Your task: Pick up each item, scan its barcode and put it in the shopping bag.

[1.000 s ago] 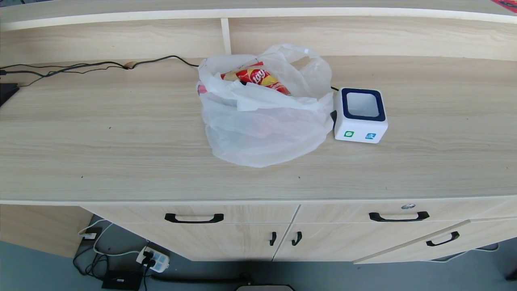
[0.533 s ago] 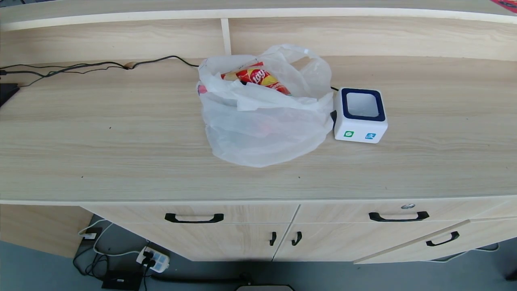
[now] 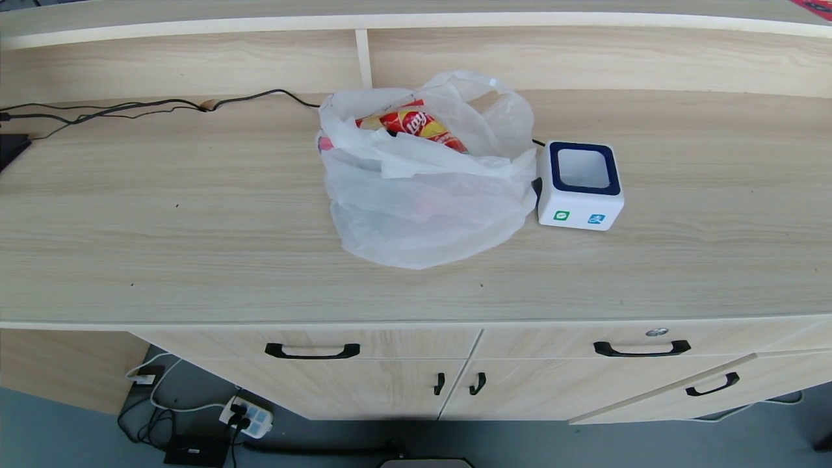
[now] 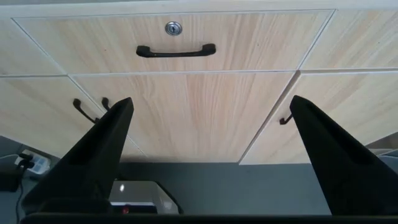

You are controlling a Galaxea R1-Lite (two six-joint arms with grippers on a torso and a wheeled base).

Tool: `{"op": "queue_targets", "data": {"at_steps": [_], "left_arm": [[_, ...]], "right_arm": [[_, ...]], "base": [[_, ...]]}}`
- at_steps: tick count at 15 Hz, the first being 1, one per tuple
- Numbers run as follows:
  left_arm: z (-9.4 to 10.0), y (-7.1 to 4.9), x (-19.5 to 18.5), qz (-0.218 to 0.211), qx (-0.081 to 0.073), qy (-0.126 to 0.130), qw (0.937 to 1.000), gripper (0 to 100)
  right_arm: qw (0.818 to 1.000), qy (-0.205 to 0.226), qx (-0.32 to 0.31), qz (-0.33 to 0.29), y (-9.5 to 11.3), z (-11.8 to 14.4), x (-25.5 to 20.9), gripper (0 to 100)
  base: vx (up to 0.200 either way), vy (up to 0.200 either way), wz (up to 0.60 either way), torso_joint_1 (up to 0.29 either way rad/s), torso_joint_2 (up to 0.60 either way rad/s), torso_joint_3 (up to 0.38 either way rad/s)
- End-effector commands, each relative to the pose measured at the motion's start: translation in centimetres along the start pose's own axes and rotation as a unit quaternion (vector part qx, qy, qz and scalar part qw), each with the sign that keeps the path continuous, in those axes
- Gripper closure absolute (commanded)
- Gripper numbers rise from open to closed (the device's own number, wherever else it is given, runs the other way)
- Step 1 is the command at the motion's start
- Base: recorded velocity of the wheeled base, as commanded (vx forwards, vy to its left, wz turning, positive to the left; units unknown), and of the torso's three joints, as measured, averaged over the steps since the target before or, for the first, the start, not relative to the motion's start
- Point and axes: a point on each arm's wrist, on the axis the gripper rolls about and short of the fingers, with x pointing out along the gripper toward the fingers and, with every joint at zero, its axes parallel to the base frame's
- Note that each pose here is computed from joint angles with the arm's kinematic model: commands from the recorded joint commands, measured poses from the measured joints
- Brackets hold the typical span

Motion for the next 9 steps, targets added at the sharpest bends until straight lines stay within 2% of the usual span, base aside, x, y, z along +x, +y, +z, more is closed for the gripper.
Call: {"op": "queue_targets", "data": {"at_steps": [1,9], "left_arm": [[0.01,0.00,0.01,0.000,-0.002,0.001,1.0000,0],[0.01,0.00,0.01,0.000,-0.003,0.001,1.0000,0]], "right_arm": [[1.000,0.002,-0.002,0.000,0.00,-0.02,0.03,0],[1.000,0.003,-0.003,0.001,0.00,-0.03,0.03,0]], "base": [[0.000,0.000,0.00,0.000,0.00,0.000],[0.000,0.000,0.00,0.000,0.00,0.000]]}}
